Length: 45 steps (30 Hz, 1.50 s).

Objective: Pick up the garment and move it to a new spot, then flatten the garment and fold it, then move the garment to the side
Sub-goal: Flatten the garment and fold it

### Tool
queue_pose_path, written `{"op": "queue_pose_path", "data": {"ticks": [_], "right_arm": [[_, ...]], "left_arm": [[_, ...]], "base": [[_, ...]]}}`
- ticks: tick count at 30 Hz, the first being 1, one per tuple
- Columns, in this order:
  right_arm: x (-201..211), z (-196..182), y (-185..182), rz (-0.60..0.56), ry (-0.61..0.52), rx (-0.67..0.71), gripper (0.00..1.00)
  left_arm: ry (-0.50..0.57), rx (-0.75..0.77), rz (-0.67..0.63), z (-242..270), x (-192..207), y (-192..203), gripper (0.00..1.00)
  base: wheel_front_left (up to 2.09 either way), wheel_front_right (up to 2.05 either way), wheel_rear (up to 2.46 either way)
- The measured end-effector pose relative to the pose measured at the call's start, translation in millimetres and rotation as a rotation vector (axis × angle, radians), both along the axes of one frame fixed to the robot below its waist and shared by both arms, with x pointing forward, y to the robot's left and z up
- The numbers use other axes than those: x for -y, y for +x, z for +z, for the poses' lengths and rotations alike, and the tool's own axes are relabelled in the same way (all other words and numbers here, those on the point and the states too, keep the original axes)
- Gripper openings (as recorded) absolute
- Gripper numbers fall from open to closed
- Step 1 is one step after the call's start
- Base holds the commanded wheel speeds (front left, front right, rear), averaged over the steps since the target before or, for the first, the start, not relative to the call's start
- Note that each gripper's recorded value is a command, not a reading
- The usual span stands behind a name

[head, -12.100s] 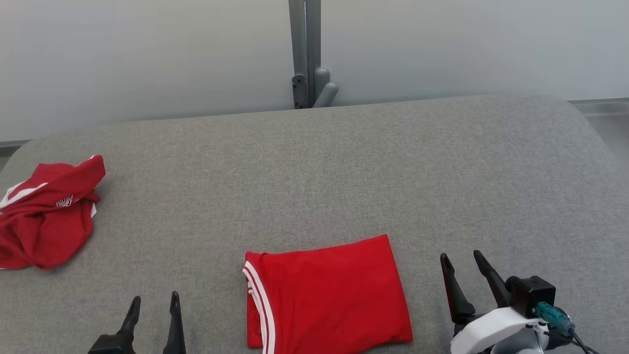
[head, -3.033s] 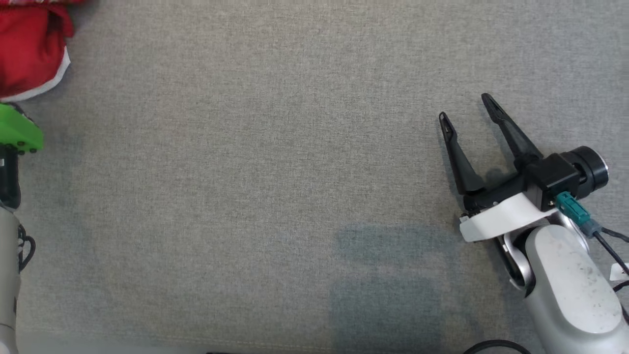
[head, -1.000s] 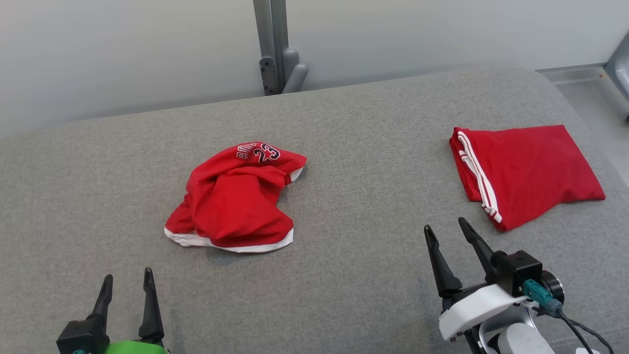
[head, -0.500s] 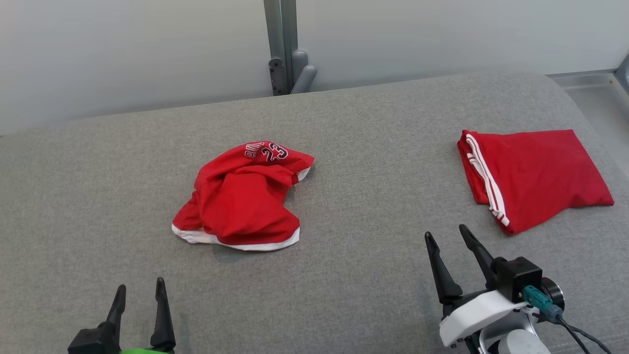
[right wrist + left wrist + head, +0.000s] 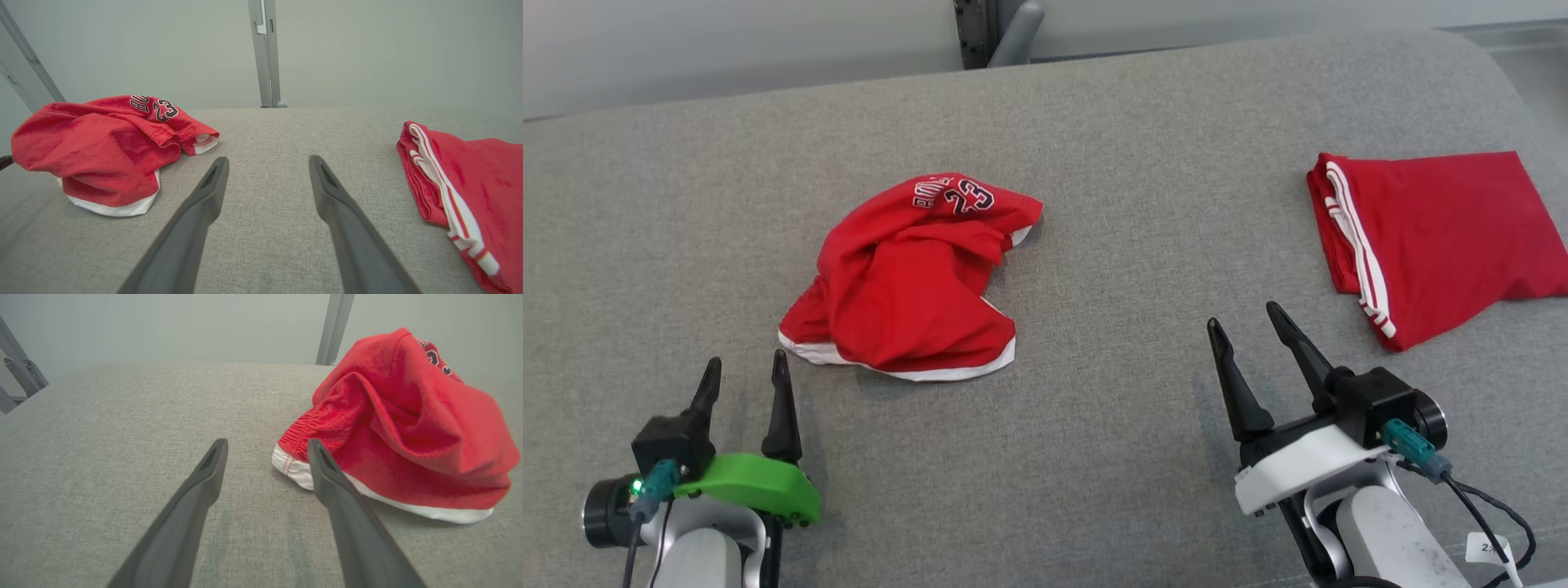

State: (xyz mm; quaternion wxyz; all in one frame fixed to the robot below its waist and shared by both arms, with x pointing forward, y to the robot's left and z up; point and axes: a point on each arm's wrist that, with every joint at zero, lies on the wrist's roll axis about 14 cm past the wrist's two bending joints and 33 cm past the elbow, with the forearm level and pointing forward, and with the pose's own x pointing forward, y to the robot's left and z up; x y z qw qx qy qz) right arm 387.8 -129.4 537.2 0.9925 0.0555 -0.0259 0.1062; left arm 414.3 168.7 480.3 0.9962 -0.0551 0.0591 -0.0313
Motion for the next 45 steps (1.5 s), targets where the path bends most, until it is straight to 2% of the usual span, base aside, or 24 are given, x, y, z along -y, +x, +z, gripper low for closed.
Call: {"op": "queue_pose_path", "data": {"ticks": [5, 14, 19, 27, 28, 29, 30, 37, 41, 45], "right_arm": [[2, -12, 12, 0.0, -0.007, -0.03, 1.0], [14, -34, 20, -0.032, -0.013, -0.086, 1.0], [19, -38, 19, -0.047, -0.014, -0.098, 1.0], [15, -39, 19, -0.035, -0.014, -0.103, 1.0], [15, -39, 20, -0.034, -0.014, -0.101, 1.0], [15, -38, 20, -0.034, -0.015, -0.1, 1.0], [16, -38, 20, -0.036, -0.016, -0.099, 1.0], [22, -32, 16, -0.055, -0.013, -0.086, 1.0], [22, -25, 12, -0.061, 0.004, -0.073, 1.0], [19, -18, 5, -0.054, 0.021, -0.058, 1.0]], "left_arm": [[0.032, -0.043, -0.008, -16, -6, 23, 1.0], [-0.009, -0.069, -0.023, -33, 4, 48, 1.0], [-0.037, -0.061, -0.032, -34, 13, 45, 1.0], [-0.045, -0.153, -0.049, -61, 20, 31, 1.0], [-0.043, -0.151, -0.058, -60, 22, 33, 0.81], [-0.044, -0.149, -0.065, -60, 25, 35, 0.36], [-0.048, -0.146, -0.07, -58, 27, 37, 0.0], [-0.059, -0.068, -0.098, -31, 35, 43, 0.0], [-0.058, 0.091, -0.126, 21, 41, 52, 0.0], [-0.056, 0.266, -0.216, 83, 69, 50, 0.0]], "base": [[0.0, 0.0, 0.0], [0.0, 0.0, 0.0], [0.0, 0.0, 0.0], [0.0, 0.0, 0.0], [0.0, 0.0, 0.0], [0.0, 0.0, 0.0], [0.0, 0.0, 0.0], [0.0, 0.0, 0.0], [0.0, 0.0, 0.0], [0.0, 0.0, 0.0]]}}
